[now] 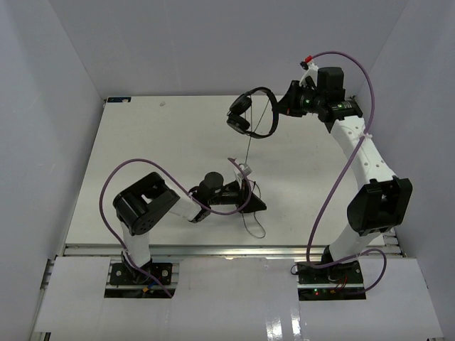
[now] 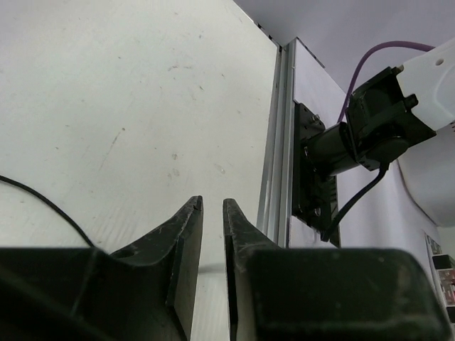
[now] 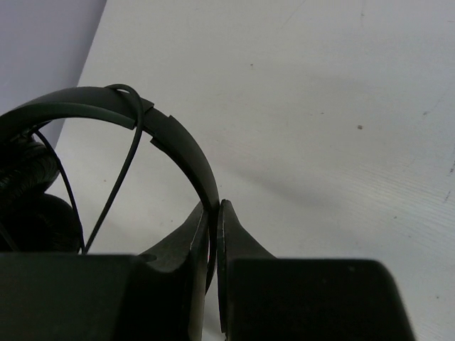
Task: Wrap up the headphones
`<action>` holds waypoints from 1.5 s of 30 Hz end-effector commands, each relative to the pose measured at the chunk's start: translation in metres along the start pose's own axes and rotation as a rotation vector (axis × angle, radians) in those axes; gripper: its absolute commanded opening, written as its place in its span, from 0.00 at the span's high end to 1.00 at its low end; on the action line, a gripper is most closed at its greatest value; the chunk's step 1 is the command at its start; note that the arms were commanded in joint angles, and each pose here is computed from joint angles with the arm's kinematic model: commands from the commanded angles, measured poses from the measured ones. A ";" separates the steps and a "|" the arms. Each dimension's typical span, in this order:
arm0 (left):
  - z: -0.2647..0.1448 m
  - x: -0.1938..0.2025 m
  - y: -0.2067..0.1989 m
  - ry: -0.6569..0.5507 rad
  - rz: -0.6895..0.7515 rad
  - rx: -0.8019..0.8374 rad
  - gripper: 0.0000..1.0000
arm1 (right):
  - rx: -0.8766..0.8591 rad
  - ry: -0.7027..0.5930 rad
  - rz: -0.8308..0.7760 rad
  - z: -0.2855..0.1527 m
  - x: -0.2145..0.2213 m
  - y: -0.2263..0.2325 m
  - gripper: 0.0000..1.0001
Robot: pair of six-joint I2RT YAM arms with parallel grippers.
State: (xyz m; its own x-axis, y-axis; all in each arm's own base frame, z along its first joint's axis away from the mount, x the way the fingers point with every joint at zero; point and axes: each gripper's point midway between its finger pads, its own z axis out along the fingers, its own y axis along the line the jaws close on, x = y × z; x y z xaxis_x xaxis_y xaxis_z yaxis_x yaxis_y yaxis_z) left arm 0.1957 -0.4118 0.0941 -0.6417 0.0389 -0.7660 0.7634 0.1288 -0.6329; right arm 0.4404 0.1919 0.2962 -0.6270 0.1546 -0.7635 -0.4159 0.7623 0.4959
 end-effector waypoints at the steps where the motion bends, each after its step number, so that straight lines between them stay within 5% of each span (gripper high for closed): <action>1: -0.025 -0.016 0.006 -0.024 0.073 -0.052 0.69 | -0.249 -0.135 -0.053 -0.044 -0.039 0.057 0.92; 14: -0.069 -0.097 0.014 -0.221 0.280 -0.141 0.59 | -0.449 -0.093 -0.117 -0.088 -0.026 0.102 0.92; 21: -0.088 -0.119 0.041 -0.263 0.280 -0.186 0.72 | -0.485 -0.094 -0.138 -0.107 -0.018 0.114 0.92; 27: -0.105 -0.126 0.042 -0.303 0.279 -0.181 0.87 | -0.315 -0.155 -0.170 -0.110 -0.031 0.086 0.92; 34: -0.134 -0.134 0.047 -0.335 0.286 -0.225 0.91 | -0.226 -0.165 -0.160 -0.103 -0.035 0.055 0.92; 45: -0.149 -0.167 0.074 -0.371 0.288 -0.259 0.94 | -0.296 -0.163 -0.273 -0.116 -0.029 0.071 0.92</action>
State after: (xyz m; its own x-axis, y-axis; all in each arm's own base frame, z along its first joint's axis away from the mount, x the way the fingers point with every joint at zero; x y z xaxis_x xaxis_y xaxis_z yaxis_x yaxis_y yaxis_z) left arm 0.3309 -0.2617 0.1685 -0.3563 -0.2201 -0.9081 0.8048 0.4215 -0.4179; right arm 0.3711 0.1638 0.3769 -0.4519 0.1193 -0.8840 -0.6531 0.6309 0.4190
